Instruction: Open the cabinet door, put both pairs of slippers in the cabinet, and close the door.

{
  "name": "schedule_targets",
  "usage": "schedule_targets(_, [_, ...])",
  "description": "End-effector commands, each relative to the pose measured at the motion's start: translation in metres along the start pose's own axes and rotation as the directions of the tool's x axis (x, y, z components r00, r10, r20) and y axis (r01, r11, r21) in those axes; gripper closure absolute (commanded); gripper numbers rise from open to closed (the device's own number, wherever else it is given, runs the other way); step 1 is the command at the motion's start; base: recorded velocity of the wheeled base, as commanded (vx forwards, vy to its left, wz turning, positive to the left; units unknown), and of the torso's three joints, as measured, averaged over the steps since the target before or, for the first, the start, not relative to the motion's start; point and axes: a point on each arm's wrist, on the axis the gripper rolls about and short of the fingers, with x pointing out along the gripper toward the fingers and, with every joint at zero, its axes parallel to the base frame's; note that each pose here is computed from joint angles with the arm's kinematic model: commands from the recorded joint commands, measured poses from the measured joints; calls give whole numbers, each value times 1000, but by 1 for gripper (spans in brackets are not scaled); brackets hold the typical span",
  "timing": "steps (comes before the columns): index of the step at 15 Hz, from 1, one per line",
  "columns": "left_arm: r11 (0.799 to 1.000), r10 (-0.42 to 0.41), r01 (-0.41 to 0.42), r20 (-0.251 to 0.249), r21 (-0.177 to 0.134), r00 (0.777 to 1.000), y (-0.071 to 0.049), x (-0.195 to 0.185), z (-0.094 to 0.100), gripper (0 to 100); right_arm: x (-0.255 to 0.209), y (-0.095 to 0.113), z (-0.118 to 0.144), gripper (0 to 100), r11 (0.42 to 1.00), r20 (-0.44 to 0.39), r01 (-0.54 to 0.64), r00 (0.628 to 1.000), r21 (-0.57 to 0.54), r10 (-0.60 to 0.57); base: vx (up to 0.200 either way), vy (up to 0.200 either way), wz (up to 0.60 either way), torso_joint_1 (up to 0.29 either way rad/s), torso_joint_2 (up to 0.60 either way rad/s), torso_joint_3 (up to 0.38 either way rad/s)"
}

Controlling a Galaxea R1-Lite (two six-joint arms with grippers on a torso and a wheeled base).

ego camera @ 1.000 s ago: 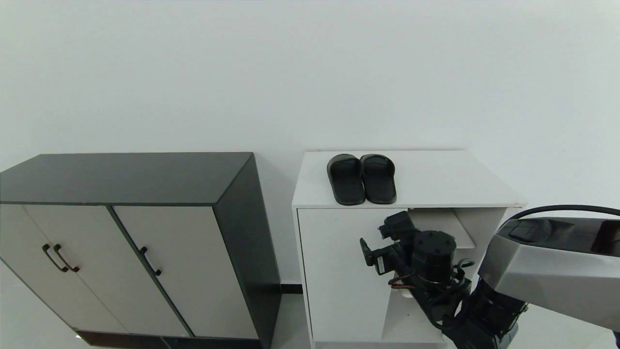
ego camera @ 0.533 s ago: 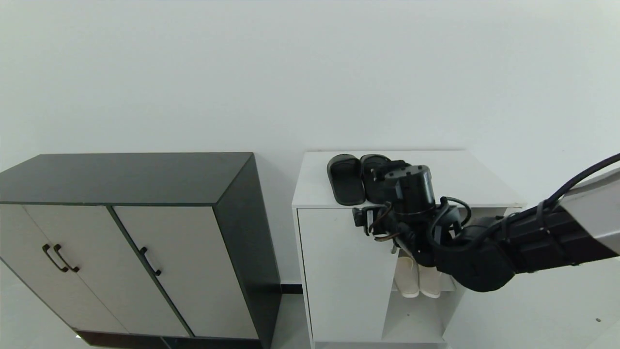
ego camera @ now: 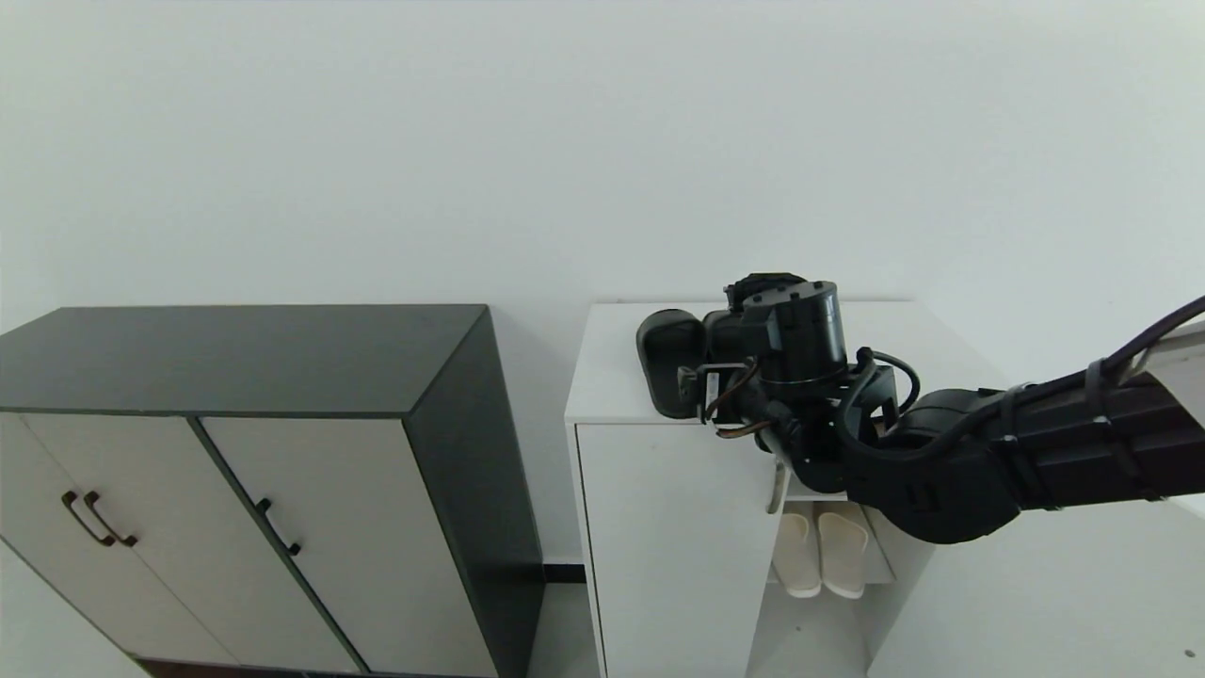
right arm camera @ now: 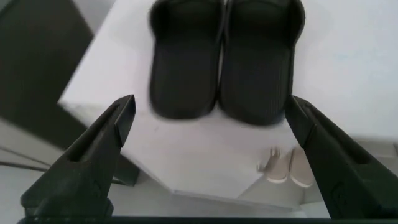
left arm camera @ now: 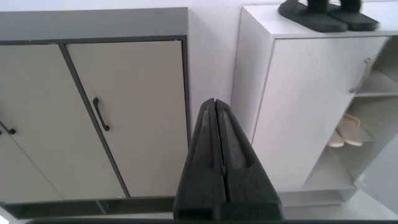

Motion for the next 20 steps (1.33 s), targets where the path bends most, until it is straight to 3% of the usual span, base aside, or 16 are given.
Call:
schedule_targets(1, [1000,0,0,-1,0,1000,0,0,0,100,2,1,-3,0,1000,-4,2,1000,-3,-2,200,0,0,12,2,7])
schedule_targets(7, [1000,2,-2,-1,-3,1000,0,0,0,100,20,4,-24,0,999,-10,30,999,-15,-30,200,0,0,6,4,4])
schedule_targets(15, [1000,3,-3,-1,-11,1000,0,0,0,100,68,-5,-51,0,996,57,70,996,-50,-67,0,0,0,0,0,0])
schedule_targets(20, [1000,3,-3,-1,-11,1000,0,0,0,100,99,-7,-51,0,995,73,95,993,-39,-92,0,0,0,0,0,0])
